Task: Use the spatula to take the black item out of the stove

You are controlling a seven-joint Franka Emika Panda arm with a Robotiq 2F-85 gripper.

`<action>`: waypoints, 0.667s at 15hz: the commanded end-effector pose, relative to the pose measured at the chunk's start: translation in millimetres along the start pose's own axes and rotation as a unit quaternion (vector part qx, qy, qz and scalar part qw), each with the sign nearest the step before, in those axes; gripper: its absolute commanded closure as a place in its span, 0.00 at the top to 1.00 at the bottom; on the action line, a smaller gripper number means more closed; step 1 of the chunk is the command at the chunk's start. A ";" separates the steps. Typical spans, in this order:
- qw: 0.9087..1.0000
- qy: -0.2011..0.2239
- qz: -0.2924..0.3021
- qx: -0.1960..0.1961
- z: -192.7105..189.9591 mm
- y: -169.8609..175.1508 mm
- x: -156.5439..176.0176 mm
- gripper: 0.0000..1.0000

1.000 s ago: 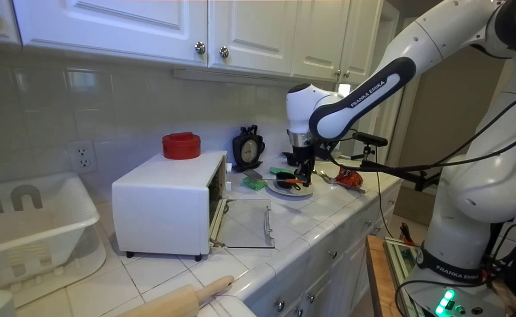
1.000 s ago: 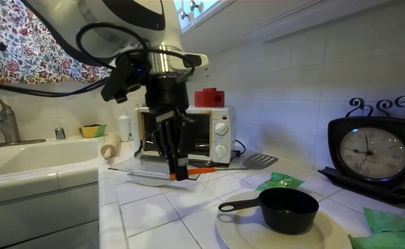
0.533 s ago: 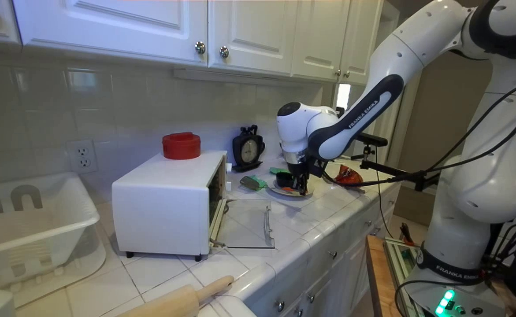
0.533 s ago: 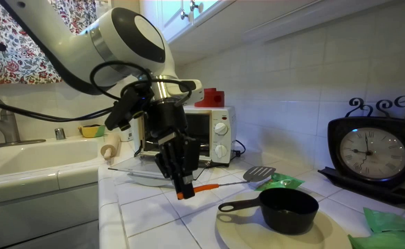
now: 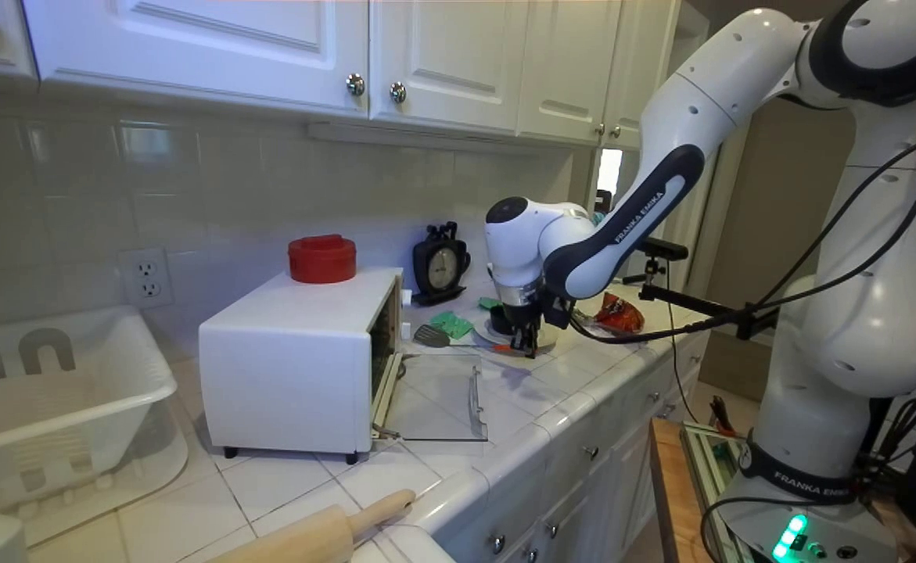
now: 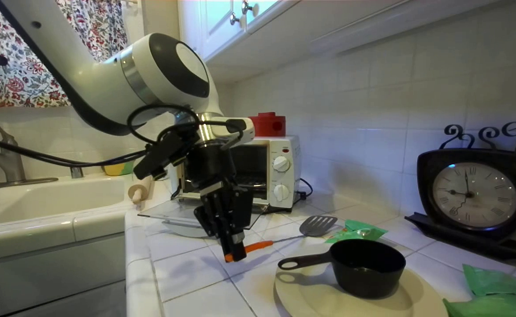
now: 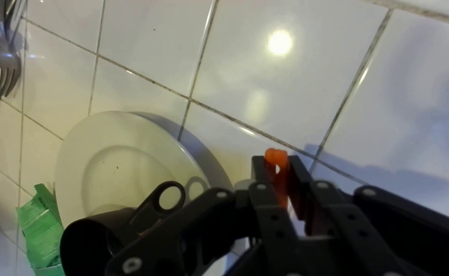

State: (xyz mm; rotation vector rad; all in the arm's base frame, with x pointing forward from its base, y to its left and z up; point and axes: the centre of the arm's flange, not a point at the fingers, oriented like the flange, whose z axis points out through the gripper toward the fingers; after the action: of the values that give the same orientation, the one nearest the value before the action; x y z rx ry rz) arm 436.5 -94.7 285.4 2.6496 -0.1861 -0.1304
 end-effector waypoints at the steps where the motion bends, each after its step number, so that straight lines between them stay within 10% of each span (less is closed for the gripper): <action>1: 1.000 0.016 -0.002 0.001 1.2 -2.8 11.0 0.43; 10: 0.998 0.000 0.013 0.068 -76.6 6.8 -15.8 1.00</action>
State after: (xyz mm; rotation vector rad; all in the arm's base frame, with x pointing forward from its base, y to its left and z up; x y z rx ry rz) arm 447.7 -74.5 319.8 2.7186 -0.2083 -0.0574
